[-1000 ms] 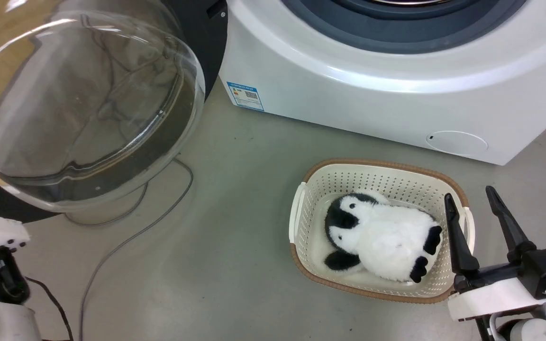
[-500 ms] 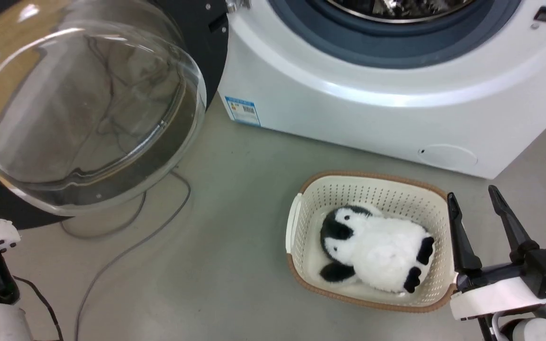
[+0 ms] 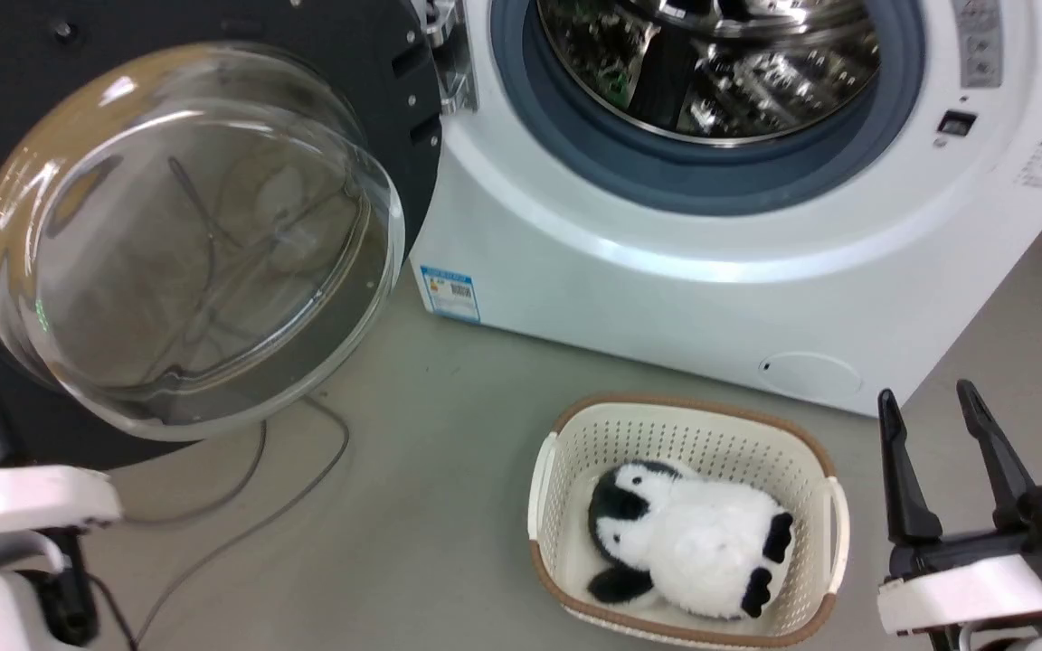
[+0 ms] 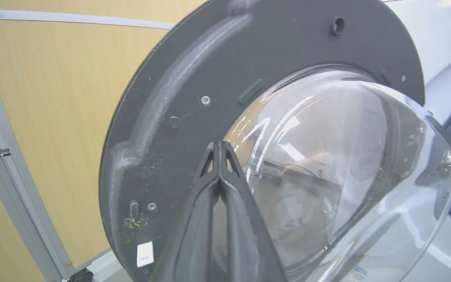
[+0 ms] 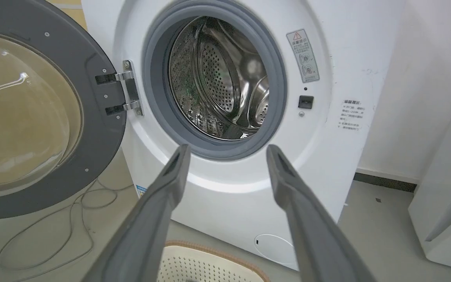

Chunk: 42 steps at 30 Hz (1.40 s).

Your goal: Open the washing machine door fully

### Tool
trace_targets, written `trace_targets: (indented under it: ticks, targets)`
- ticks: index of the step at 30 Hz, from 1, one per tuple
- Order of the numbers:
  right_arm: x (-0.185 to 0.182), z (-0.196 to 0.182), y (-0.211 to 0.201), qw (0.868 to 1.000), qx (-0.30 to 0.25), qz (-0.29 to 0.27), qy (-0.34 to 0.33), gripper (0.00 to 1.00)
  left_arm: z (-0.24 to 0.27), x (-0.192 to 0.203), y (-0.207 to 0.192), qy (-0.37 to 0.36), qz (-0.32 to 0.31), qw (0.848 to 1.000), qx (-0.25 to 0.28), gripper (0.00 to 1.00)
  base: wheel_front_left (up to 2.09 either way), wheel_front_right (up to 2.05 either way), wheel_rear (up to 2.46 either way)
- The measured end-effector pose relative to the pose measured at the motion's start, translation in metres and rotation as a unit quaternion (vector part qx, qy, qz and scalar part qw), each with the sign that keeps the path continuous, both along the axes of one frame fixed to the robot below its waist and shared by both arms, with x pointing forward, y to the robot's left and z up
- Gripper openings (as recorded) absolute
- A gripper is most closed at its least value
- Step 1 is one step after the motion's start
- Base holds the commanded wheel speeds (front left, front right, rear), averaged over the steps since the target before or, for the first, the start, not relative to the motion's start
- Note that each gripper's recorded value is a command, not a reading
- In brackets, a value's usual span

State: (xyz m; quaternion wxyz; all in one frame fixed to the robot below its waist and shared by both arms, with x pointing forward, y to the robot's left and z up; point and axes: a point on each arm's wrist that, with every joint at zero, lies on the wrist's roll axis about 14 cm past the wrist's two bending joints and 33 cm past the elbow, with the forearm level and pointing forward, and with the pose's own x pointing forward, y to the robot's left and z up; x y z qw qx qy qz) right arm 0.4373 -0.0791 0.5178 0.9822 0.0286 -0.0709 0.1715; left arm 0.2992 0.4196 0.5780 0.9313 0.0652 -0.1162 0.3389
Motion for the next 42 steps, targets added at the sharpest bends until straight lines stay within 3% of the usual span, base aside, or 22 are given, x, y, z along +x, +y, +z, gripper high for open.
trace_targets:
  ticks: [10,22,23,24,25,42]
  targets:
    - [-0.017,0.016,-0.023,0.999,0.008,-0.029,-0.014,1.00,-0.005,0.015,-0.065,-0.006,-0.114,0.993,-0.009,0.00,0.00,0.00,0.00]
    - [-0.038,0.021,-0.061,0.997,0.010,-0.079,-0.017,1.00,-0.035,0.039,-0.151,0.021,-0.248,0.968,-0.041,0.00,0.00,0.00,0.00]
    - [-0.040,0.021,-0.063,0.996,0.010,-0.082,-0.017,1.00,-0.037,0.041,-0.156,0.023,-0.255,0.966,-0.045,0.24,0.00,0.00,0.00]
    - [-0.042,0.022,-0.067,0.996,0.011,-0.087,-0.018,1.00,-0.040,0.042,-0.160,0.025,-0.261,0.964,-0.050,0.96,0.00,0.00,0.00]
    - [-0.044,0.022,-0.070,0.996,0.011,-0.091,-0.018,1.00,-0.041,0.043,-0.163,0.024,-0.266,0.962,-0.054,1.00,0.00,0.00,0.00]
    - [-0.077,0.017,-0.109,0.989,0.012,-0.148,-0.010,1.00,-0.065,0.059,-0.215,0.056,-0.335,0.938,-0.075,1.00,0.00,0.00,0.00]
